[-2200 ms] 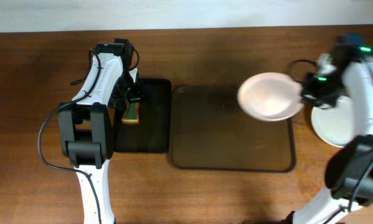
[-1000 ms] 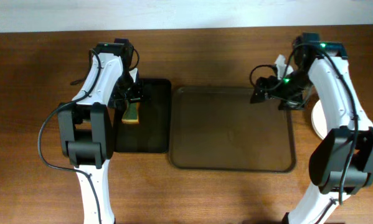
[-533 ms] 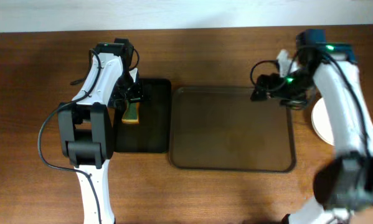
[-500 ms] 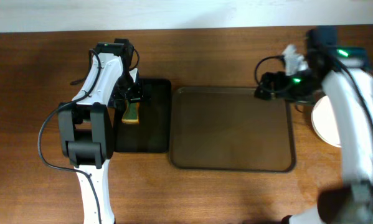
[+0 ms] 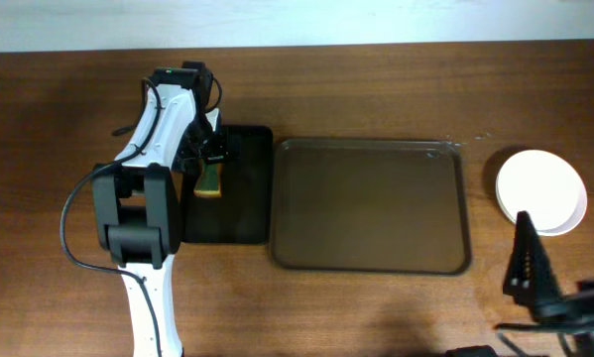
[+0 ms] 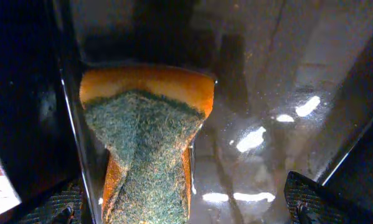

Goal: Clean dirty plates on tray and stack at the side

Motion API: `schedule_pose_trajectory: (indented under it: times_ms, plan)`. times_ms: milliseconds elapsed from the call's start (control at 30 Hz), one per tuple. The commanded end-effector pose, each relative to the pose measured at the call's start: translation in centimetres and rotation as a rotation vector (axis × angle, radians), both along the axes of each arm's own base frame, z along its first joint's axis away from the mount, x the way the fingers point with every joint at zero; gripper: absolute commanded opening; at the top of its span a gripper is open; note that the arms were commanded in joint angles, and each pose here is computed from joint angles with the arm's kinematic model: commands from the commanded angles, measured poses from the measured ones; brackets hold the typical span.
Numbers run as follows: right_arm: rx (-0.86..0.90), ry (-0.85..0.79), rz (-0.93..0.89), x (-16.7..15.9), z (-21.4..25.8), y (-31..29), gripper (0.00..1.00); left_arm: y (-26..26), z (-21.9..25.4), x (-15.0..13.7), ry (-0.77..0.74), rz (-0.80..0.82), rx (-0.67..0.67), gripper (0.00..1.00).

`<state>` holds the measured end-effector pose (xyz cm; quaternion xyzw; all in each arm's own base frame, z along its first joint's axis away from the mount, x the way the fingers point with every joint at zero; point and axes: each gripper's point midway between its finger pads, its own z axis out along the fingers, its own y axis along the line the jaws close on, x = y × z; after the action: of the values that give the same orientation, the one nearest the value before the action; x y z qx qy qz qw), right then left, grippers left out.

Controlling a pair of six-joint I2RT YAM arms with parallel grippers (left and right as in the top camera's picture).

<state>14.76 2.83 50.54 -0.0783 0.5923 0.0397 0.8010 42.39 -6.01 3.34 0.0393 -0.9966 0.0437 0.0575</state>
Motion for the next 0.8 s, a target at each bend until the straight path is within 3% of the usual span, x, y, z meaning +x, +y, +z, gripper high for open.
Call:
schedule_pose_trajectory:
  times_ms: [0,167,300,467,767]
  plan:
    - [-0.004,-0.018,-0.016,1.8,-8.4,-0.1,0.98,-0.1,1.5,0.3,-0.037,0.0,-0.013,1.0]
    - [-0.002,-0.039,-0.015,6.2,-18.8,0.4,0.98,-0.1,1.5,0.3,-0.037,0.0,-0.013,1.0]
    - [-0.012,0.119,-0.013,9.1,-28.1,0.7,0.98,-0.1,1.5,0.3,-0.037,0.0,-0.013,1.0]
    - [-0.045,0.358,0.034,9.4,-34.8,1.6,0.98,-0.1,1.5,0.3,-0.037,0.0,-0.013,1.0]
    - [-0.044,0.359,0.029,9.5,-34.8,1.5,0.99,-0.1,1.5,0.3,-0.037,0.0,-0.013,1.0]
